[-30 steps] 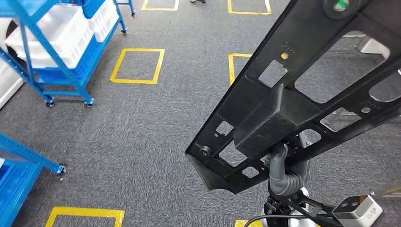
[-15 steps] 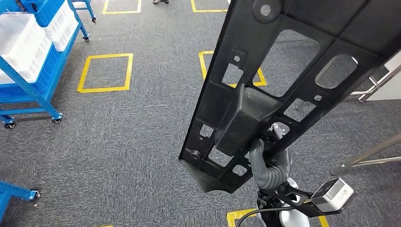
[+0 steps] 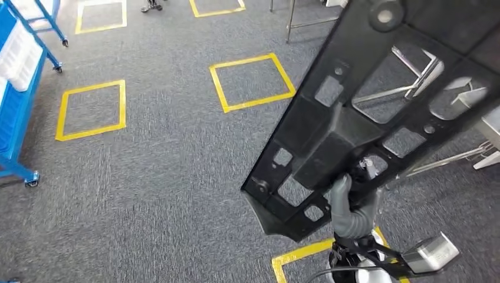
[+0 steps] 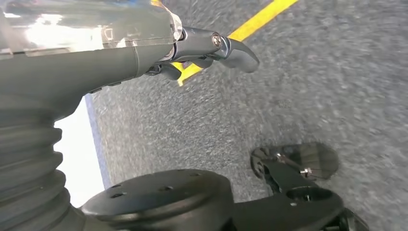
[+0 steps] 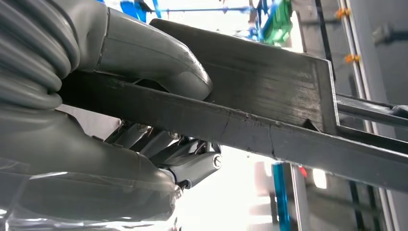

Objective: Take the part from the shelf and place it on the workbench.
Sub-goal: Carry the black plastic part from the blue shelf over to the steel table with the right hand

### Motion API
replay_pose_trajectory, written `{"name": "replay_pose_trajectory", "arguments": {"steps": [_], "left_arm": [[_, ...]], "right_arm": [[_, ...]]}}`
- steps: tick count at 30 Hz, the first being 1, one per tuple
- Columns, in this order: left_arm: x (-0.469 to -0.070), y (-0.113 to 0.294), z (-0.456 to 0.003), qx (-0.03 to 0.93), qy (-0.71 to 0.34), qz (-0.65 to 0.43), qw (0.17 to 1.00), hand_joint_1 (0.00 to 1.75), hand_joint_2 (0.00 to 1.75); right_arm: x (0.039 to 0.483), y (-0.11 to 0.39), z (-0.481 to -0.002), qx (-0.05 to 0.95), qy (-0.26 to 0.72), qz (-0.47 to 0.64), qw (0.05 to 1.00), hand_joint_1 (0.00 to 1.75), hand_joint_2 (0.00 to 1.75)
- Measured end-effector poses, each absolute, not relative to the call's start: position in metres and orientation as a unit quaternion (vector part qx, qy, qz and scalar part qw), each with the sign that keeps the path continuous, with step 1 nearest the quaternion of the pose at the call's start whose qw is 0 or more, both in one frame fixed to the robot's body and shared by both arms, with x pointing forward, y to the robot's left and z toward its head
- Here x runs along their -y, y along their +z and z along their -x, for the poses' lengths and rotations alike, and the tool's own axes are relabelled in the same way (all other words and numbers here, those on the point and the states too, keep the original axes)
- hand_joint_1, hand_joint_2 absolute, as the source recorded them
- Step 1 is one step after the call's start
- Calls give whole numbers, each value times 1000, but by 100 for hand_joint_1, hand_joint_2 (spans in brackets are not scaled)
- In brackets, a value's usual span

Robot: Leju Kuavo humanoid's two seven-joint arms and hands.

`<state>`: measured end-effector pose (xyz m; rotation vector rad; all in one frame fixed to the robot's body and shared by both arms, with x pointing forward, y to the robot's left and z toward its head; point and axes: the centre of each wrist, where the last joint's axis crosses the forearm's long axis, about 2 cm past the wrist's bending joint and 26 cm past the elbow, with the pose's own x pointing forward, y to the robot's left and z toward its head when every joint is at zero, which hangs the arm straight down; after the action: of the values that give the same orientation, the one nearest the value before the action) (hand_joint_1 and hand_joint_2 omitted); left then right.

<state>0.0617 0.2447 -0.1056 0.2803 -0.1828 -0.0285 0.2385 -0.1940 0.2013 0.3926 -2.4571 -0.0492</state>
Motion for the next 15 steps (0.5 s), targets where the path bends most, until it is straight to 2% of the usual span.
{"name": "replay_pose_trajectory", "arguments": {"steps": [15], "left_arm": [[-256,-106,-64,117,-29,-153,981,0,175]], "right_arm": [[196,195,-226,930,-36,-156,331,175,175]]}}
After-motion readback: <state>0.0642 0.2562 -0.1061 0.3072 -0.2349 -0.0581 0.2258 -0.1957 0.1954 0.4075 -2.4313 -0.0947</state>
